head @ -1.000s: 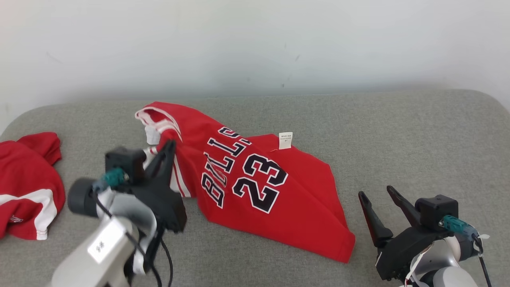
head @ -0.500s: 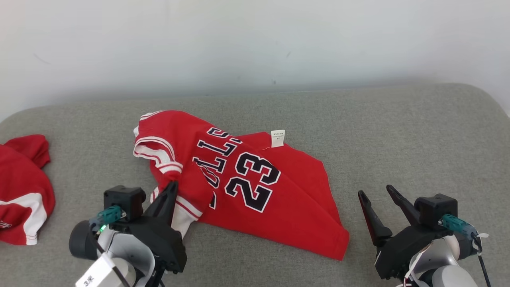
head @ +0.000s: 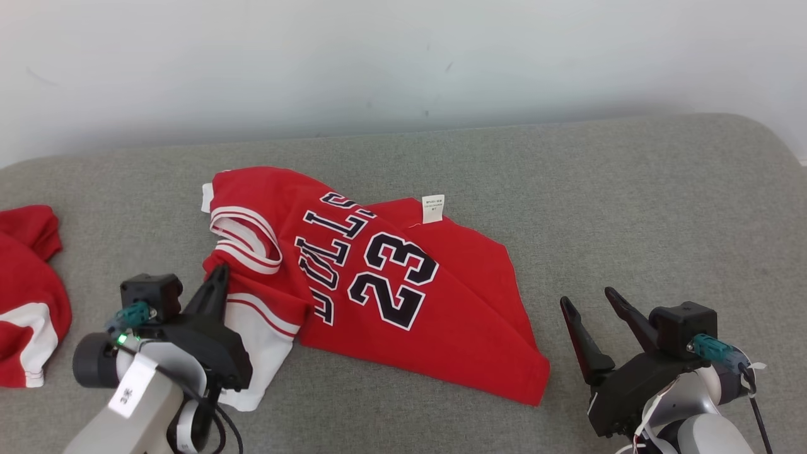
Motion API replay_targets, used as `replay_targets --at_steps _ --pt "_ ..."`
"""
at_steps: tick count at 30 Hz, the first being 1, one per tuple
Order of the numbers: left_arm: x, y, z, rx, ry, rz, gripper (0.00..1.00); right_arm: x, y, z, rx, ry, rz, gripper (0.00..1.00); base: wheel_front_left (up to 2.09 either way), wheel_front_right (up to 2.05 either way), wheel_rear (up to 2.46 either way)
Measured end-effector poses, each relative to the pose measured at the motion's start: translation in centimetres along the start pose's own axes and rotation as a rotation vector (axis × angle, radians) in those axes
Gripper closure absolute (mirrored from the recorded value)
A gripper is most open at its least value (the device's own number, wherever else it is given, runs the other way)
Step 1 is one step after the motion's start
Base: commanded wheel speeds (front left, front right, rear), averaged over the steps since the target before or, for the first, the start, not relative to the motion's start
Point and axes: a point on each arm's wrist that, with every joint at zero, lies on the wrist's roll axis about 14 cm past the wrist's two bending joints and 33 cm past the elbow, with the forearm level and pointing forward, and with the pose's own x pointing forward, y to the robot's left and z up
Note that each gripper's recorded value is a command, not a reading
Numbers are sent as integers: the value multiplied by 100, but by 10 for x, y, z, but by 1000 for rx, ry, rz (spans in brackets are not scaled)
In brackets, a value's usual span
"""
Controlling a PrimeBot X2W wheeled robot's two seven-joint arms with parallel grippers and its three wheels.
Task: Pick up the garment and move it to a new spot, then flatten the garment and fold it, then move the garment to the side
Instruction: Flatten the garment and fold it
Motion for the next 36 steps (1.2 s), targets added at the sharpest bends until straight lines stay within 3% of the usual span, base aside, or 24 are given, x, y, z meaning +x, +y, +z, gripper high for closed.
replay_targets --at_steps 9,10,11,19,30,36 --pt "16 16 -12 6 30 22 100 2 1 -3 -1 8 3 0 0 0 0" --pt "17 18 -14 3 32 31 61 2 1 -3 -1 8 4 0 0 0 0" --pt "18 20 -14 3 30 38 0 3 1 -3 0 8 4 0 0 0 0" --pt "18 25 10 -34 -67 83 0 4 -1 -1 2 -4 -1 0 0 0 0" --pt "-21 33 31 -63 -213 166 0 3 9 3 -5 -14 28 0 0 0 0" --pt "-42 37 18 -88 -210 208 0 -2 5 2 -18 -11 23 0 0 0 0"
